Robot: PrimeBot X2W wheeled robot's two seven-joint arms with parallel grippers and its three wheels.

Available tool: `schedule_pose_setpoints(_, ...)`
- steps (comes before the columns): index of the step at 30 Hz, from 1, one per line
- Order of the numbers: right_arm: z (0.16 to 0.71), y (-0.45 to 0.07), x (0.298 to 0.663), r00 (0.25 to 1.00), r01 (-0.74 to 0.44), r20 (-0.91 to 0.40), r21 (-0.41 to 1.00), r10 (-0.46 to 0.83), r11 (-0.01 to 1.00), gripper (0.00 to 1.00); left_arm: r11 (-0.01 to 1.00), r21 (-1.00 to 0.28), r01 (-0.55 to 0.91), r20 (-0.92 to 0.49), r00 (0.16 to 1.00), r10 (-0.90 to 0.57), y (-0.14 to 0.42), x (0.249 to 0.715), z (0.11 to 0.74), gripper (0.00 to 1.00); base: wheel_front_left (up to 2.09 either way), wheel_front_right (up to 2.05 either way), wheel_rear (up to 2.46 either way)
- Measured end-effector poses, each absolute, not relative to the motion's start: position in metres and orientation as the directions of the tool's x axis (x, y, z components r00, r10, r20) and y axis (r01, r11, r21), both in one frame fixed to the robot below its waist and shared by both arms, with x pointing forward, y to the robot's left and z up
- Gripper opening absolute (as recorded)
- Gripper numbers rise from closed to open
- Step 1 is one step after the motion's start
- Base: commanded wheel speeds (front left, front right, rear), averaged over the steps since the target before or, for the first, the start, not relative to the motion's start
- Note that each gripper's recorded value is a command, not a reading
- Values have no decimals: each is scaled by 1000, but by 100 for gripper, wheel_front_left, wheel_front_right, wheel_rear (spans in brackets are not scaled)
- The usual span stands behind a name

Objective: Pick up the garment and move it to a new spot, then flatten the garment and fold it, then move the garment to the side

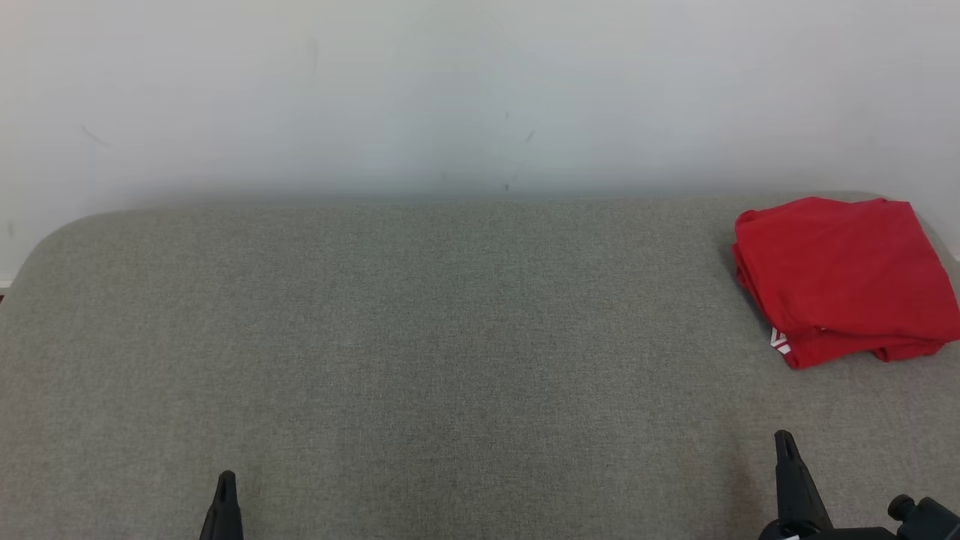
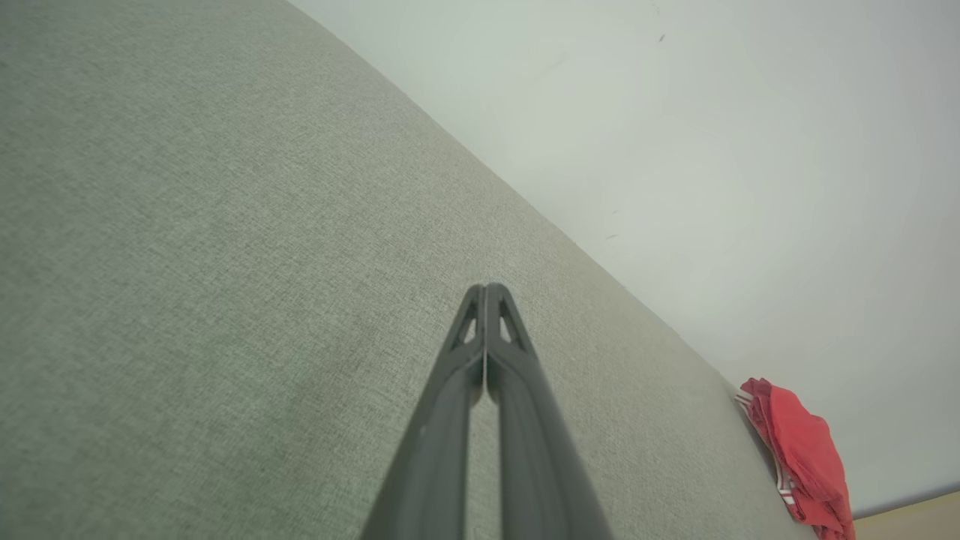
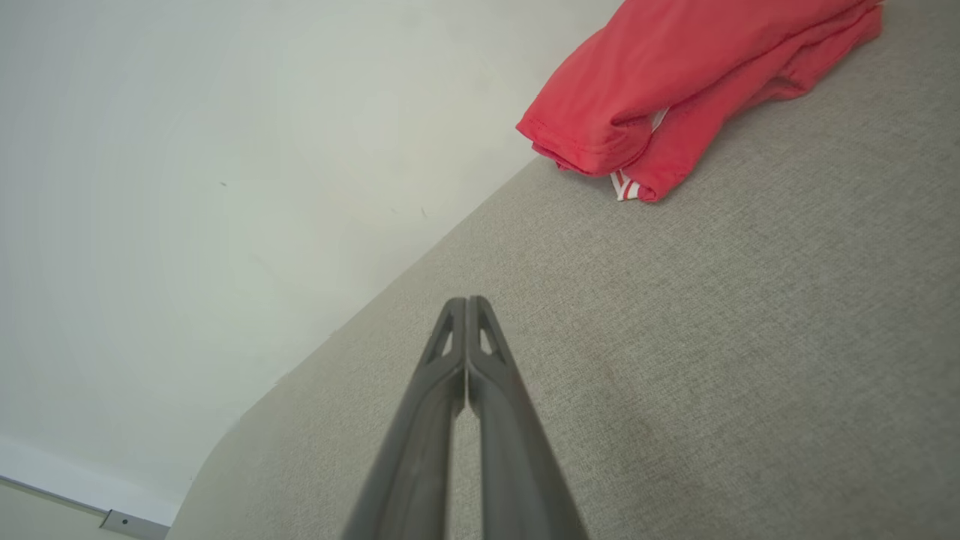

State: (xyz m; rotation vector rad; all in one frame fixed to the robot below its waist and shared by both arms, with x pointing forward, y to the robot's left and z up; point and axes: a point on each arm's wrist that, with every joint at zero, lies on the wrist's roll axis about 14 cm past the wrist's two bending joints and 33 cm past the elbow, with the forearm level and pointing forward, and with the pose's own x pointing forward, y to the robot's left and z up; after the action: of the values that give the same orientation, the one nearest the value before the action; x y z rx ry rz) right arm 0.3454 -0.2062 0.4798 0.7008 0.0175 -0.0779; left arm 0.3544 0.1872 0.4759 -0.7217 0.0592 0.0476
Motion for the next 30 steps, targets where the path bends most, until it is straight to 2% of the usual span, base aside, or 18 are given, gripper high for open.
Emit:
schedule_pose_setpoints(11,480,-210,347,996,91,-56,756,-75,648,0,634,-769,-75,-80,997,20,188,359,478,0,0,0,0)
schedule_pose_setpoints(30,486,-213,353,996,78,-49,878,-73,472,0,462,-884,-65,-70,998,7,186,368,486,0,0,0,0)
